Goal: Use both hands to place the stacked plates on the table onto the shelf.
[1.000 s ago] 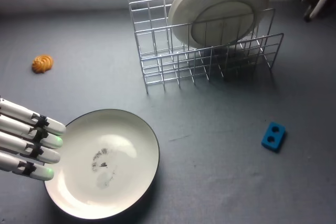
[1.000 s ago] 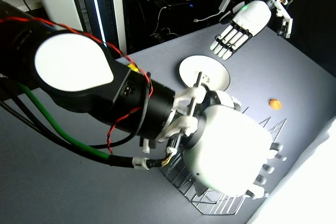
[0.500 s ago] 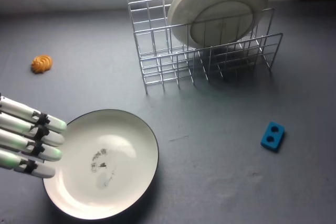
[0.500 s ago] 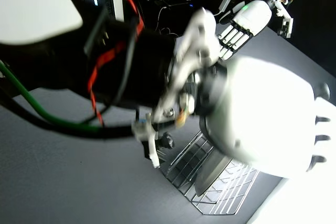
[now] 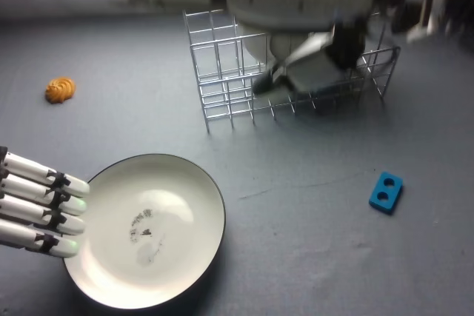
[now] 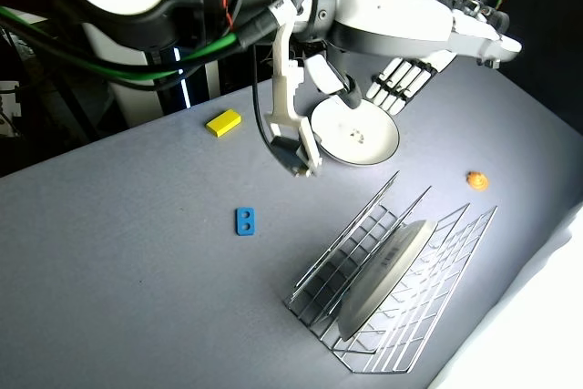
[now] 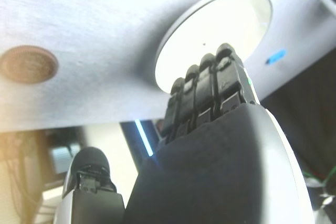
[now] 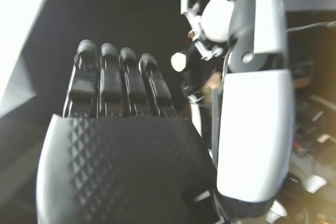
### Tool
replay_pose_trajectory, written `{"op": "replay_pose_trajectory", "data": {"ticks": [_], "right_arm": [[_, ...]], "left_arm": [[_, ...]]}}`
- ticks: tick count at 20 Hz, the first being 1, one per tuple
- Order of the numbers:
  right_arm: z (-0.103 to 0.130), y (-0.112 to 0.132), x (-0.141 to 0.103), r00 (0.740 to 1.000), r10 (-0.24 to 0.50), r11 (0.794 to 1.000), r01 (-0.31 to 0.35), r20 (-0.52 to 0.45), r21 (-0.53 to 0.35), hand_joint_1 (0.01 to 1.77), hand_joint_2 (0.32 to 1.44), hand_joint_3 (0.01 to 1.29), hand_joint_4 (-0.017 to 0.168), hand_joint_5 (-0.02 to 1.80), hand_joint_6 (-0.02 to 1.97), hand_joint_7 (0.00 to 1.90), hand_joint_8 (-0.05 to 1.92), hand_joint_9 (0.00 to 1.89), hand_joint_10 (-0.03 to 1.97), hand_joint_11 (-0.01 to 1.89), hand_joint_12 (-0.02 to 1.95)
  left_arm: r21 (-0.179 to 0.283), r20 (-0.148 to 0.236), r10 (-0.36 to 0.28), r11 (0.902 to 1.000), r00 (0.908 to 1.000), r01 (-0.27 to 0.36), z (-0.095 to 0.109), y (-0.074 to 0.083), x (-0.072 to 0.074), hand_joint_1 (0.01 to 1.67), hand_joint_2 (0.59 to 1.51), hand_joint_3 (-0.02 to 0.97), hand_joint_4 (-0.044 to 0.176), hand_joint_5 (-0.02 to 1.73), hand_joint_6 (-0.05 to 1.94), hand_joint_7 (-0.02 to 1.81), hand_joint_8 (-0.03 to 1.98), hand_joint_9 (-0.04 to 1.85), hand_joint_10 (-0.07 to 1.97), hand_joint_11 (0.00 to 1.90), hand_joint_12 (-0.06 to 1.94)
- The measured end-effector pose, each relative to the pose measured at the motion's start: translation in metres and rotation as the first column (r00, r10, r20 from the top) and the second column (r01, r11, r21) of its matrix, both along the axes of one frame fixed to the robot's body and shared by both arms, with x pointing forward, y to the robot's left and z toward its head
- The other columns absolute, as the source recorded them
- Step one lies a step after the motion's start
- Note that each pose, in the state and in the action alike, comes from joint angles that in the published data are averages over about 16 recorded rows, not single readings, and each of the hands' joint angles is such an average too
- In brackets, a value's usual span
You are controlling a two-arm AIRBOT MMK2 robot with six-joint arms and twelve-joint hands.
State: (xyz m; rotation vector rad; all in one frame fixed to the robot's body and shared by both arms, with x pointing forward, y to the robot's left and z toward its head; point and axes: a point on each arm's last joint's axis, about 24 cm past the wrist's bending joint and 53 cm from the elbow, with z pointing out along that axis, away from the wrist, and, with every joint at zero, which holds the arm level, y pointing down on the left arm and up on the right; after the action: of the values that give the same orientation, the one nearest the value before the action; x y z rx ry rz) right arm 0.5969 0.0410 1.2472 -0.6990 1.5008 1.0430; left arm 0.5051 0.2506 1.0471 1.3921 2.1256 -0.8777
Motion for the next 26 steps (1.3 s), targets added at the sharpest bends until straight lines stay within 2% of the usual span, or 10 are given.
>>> {"op": "replay_pose_trajectory", "data": {"ticks": [5, 9, 15, 20, 26], "right_arm": [[-0.033, 0.019, -0.032, 0.998, 0.049, 0.997, -0.047, 0.048, -0.055, 1.06, 0.88, 0.01, 0.005, 0.01, 0.03, 0.01, 0.01, 0.02, 0.01, 0.02, 0.0], [-0.06, 0.028, -0.047, 0.996, 0.071, 0.993, -0.064, 0.063, -0.098, 1.04, 0.87, 0.01, 0.005, 0.02, 0.03, 0.01, 0.01, 0.02, 0.01, 0.02, 0.0], [-0.088, 0.039, -0.063, 0.992, 0.106, 0.984, -0.094, 0.072, -0.15, 1.03, 0.87, 0.01, 0.005, 0.02, 0.03, 0.01, 0.01, 0.02, 0.01, 0.02, 0.0], [-0.102, 0.043, -0.069, 0.99, 0.12, 0.978, -0.106, 0.071, -0.18, 1.04, 0.86, 0.01, 0.005, 0.02, 0.03, 0.01, 0.01, 0.02, 0.01, 0.02, 0.0], [-0.105, 0.044, -0.07, 0.99, 0.122, 0.977, -0.108, 0.067, -0.186, 1.06, 0.87, 0.01, 0.005, 0.02, 0.03, 0.01, 0.01, 0.02, 0.01, 0.02, 0.0]], "left_arm": [[0.025, 0.006, 0.027, 0.9993, 0.9996, -0.027, -0.008, 0.001, 0.001, 0.02, 1.109, 0.012, -0.001, 0.02, 0.0, 0.02, -0.01, 0.02, 0.01, 0.01, -0.01], [0.04, 0.005, 0.04, 0.9984, 0.9992, -0.04, -0.013, 0.001, 0.0, 0.02, 1.11, 0.012, -0.002, 0.02, 0.0, 0.02, -0.01, 0.02, 0.01, 0.01, -0.01], [0.051, -0.003, 0.058, 0.997, 0.9983, -0.058, -0.019, 0.001, -0.003, 0.02, 1.11, 0.012, -0.003, 0.01, 0.0, 0.02, -0.01, 0.02, 0.01, 0.01, -0.01], [0.051, -0.026, 0.077, 0.9958, 0.9967, -0.075, -0.024, -0.001, -0.008, 0.02, 1.109, 0.012, -0.006, 0.01, -0.01, 0.02, -0.01, 0.02, 0.01, 0.01, -0.01], [0.05, -0.059, 0.107, 0.9933, 0.9925, -0.104, -0.03, -0.005, -0.017, 0.02, 1.107, 0.012, -0.01, 0.0, -0.02, 0.02, -0.01, 0.02, 0.01, 0.01, -0.01]]}}
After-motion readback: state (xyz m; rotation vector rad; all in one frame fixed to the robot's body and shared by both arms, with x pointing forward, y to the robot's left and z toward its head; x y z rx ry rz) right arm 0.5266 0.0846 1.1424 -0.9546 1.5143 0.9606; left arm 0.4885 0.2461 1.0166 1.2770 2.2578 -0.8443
